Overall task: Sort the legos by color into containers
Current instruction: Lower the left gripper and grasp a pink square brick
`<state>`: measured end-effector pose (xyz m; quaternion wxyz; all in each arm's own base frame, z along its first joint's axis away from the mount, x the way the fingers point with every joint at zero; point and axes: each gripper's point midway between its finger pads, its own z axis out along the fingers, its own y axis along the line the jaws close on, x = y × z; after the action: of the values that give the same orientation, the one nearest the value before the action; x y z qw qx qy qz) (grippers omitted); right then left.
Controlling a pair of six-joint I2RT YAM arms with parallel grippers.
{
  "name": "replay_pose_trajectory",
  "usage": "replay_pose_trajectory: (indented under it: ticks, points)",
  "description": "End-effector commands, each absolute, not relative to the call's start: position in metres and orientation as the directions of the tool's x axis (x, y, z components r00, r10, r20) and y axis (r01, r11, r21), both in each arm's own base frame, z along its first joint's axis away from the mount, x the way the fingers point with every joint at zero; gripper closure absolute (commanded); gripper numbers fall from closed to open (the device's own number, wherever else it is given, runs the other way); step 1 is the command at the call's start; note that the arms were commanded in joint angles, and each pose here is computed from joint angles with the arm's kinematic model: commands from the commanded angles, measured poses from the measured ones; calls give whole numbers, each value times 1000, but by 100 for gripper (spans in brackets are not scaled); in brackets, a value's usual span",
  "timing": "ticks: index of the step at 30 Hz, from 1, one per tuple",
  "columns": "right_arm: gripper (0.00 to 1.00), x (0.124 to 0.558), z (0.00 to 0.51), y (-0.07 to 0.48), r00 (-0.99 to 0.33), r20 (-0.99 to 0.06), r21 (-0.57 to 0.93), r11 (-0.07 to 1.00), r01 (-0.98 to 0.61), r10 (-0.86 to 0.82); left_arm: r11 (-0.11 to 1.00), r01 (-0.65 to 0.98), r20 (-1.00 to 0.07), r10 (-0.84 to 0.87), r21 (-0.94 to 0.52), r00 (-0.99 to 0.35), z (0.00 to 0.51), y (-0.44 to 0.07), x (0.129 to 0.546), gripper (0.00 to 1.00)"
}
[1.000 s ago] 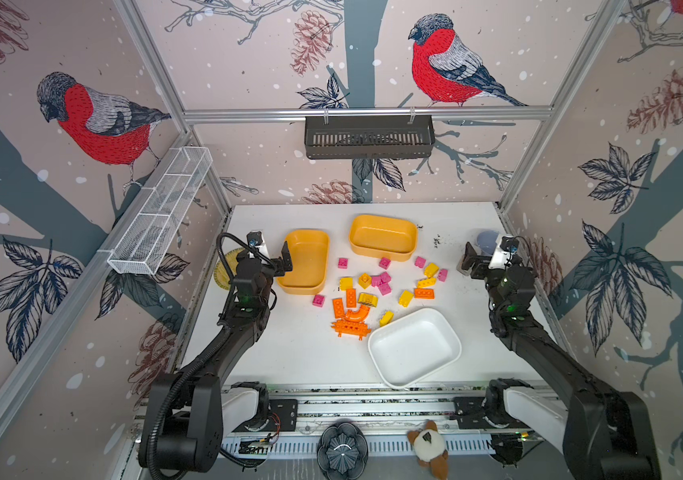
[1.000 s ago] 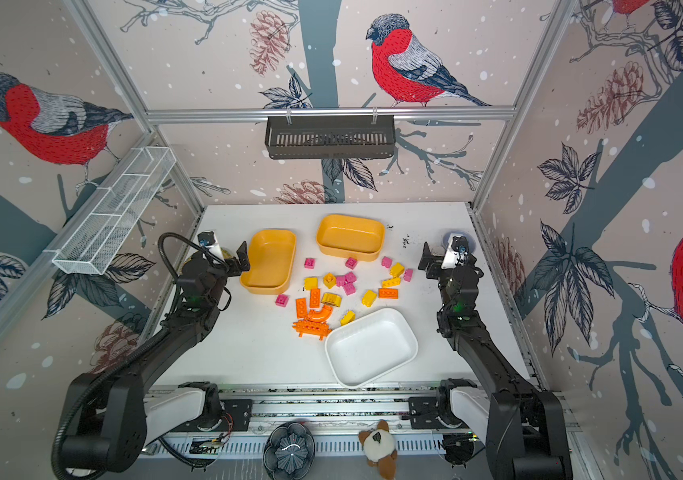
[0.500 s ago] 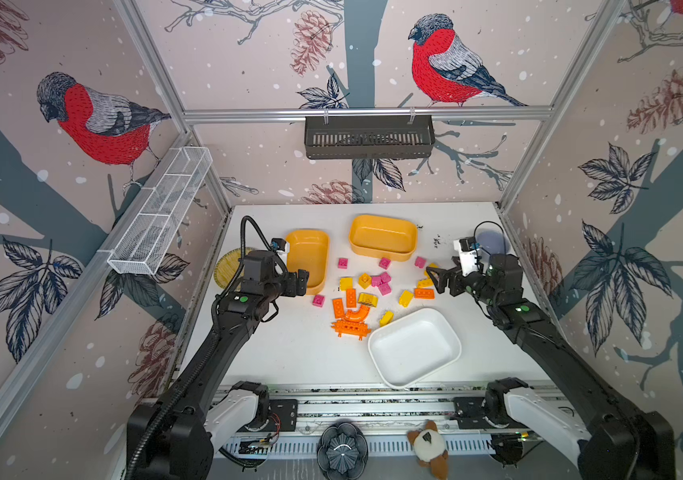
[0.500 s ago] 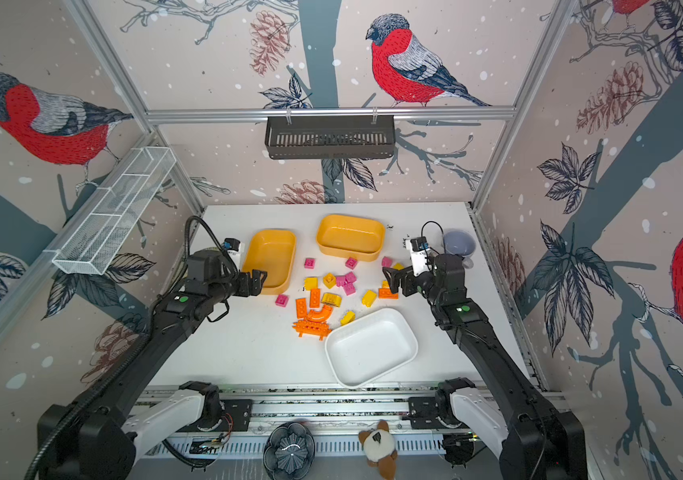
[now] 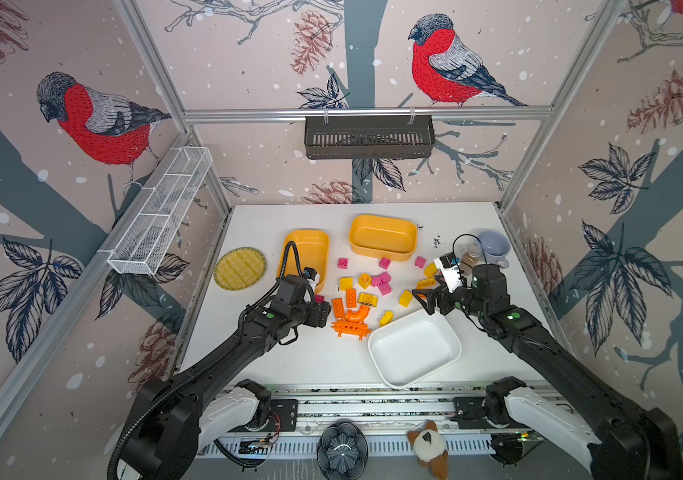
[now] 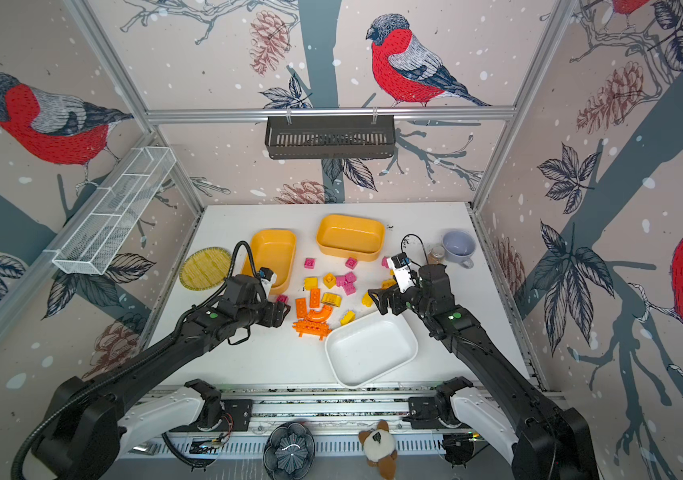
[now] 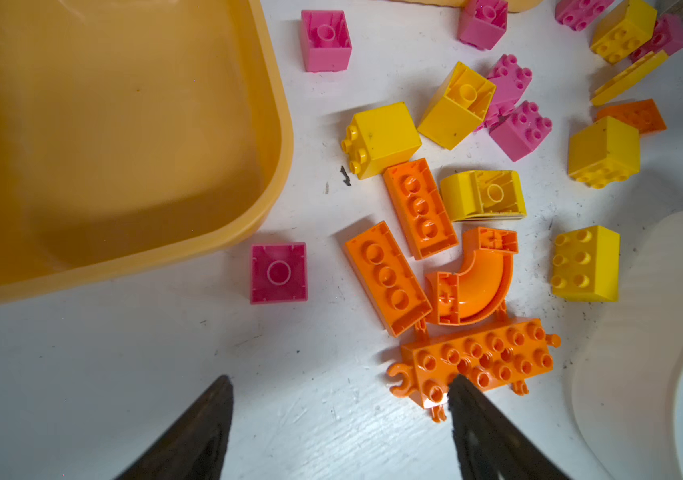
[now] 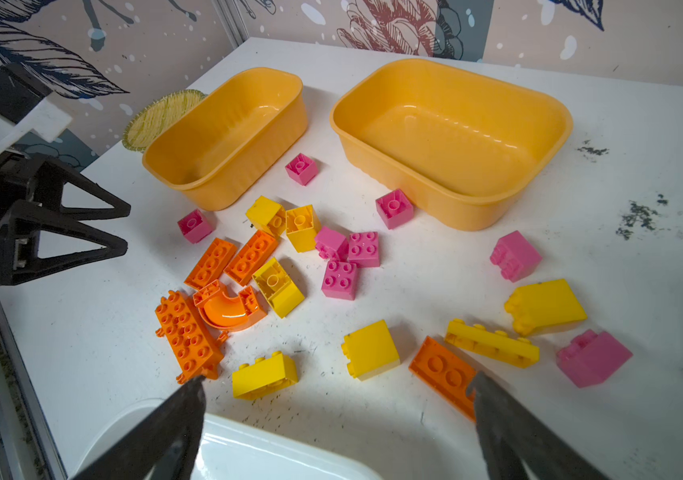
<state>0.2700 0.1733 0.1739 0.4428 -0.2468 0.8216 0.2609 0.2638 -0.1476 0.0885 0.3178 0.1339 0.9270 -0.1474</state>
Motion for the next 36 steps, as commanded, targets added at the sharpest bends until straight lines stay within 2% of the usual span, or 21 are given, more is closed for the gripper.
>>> replay_pose_trajectory:
  ticks: [1,6,11,19,25,36]
  points:
    - [0,268,170,171,-486,-857,206,748,-631,-174,955,281,-681,145,-93,-718,97,-136,289,21]
    - [1,264,163,171,-488,-857,216,747,-629,-164,952,285,-638,150,-113,-755,87,-146,297,24]
    - [1,266,161,168,-487,-859,208,761,-614,-158,940,333,-595,230,-67,-770,78,-154,294,26]
    - [0,270,153,162,-485,-860,186,789,-585,-157,986,142,-566,68,-88,-822,60,-145,295,29]
    - [1,267,151,161,-489,-861,201,789,-580,-140,992,108,-591,48,-67,-805,50,-141,304,34]
    - [1,268,155,160,-473,-873,199,794,-574,-123,979,193,-635,113,-58,-764,42,-156,321,41]
